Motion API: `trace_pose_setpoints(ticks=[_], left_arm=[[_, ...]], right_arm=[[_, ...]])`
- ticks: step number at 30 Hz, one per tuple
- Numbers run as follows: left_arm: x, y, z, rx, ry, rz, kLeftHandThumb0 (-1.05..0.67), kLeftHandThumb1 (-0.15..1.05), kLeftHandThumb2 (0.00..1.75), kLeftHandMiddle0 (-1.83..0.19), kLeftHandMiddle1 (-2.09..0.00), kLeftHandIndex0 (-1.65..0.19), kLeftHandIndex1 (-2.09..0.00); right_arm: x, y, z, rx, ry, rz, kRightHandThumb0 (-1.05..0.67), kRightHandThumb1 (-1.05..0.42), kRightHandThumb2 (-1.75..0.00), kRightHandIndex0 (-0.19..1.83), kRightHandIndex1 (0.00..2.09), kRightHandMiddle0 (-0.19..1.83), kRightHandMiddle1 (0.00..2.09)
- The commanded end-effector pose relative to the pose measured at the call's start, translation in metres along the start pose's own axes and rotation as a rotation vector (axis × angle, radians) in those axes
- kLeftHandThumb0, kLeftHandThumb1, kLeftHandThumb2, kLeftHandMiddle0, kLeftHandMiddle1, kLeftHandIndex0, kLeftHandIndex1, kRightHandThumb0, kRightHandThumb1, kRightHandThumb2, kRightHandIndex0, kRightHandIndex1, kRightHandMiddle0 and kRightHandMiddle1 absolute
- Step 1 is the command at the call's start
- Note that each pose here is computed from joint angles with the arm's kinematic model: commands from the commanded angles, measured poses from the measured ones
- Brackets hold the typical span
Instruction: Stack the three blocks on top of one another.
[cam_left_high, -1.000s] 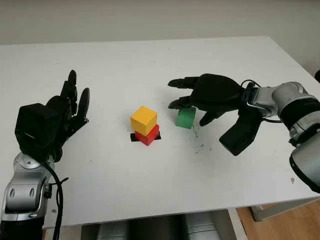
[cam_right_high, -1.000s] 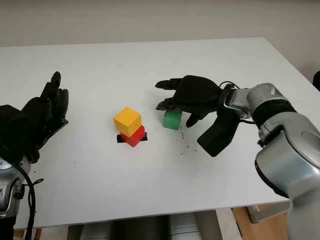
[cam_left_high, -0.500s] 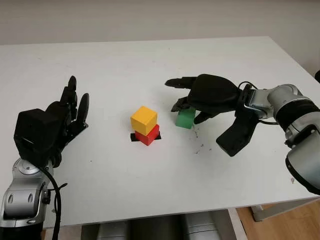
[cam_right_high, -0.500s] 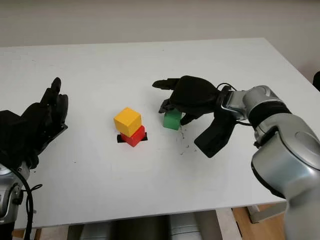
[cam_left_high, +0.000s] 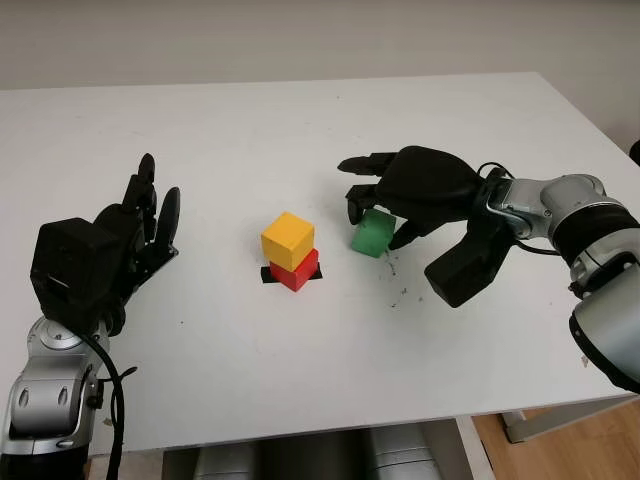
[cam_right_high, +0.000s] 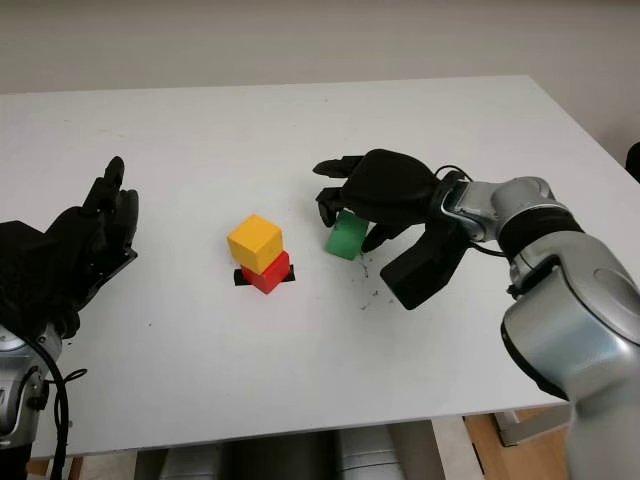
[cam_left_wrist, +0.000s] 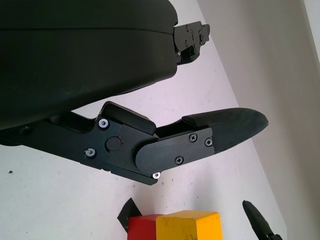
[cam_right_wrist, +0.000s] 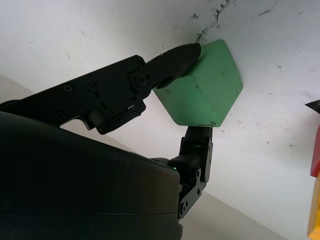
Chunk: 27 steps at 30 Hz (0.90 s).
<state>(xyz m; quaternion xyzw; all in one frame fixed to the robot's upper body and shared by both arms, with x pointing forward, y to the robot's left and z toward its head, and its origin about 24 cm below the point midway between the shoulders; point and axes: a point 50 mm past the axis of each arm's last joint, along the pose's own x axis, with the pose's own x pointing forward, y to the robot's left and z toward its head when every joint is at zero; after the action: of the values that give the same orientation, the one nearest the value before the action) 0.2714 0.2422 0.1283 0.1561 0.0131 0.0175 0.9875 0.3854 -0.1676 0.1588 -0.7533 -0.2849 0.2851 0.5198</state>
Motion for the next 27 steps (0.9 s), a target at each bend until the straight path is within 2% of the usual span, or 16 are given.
trace_pose_setpoints(ticks=[1, 10, 13, 17, 23, 27], left_arm=[[0.001, -0.001, 0.004, 0.004, -0.025, 0.002, -0.82, 1.05, 0.72, 0.19, 0.00, 0.19, 0.00], [0.001, -0.001, 0.004, 0.000, -0.021, 0.000, -0.81, 1.05, 0.73, 0.19, 0.00, 0.19, 0.00], [0.001, -0.001, 0.003, -0.004, -0.022, -0.003, -0.81, 1.05, 0.73, 0.19, 0.00, 0.19, 0.00], [0.002, -0.003, 0.003, -0.011, -0.026, -0.004, -0.80, 1.05, 0.74, 0.19, 0.00, 0.19, 0.00], [0.003, -0.004, 0.004, -0.025, -0.017, -0.019, -0.81, 1.05, 0.72, 0.19, 0.00, 0.19, 0.00], [0.004, -0.004, 0.004, -0.012, -0.023, -0.020, -0.80, 1.05, 0.72, 0.19, 0.00, 0.19, 0.00]], right_arm=[[-0.002, 0.000, -0.002, 0.020, 0.022, 0.006, -0.44, -0.93, -0.05, 0.28, 0.06, 0.47, 1.30], [0.000, -0.016, -0.013, 0.163, 0.102, 0.027, -0.39, -0.93, -0.05, 0.27, 0.05, 0.47, 1.18], [0.002, -0.028, -0.018, 0.227, 0.125, 0.018, -0.36, -0.90, -0.05, 0.27, 0.06, 0.55, 1.05], [0.005, -0.054, -0.023, 0.284, 0.118, 0.016, -0.36, -0.91, -0.06, 0.28, 0.06, 0.58, 1.01], [0.010, -0.089, -0.024, 0.470, 0.048, -0.032, -0.29, -0.91, -0.05, 0.28, 0.05, 0.49, 1.28], [0.014, -0.111, -0.021, 0.474, 0.001, -0.047, -0.35, -0.92, -0.06, 0.28, 0.05, 0.46, 1.35]])
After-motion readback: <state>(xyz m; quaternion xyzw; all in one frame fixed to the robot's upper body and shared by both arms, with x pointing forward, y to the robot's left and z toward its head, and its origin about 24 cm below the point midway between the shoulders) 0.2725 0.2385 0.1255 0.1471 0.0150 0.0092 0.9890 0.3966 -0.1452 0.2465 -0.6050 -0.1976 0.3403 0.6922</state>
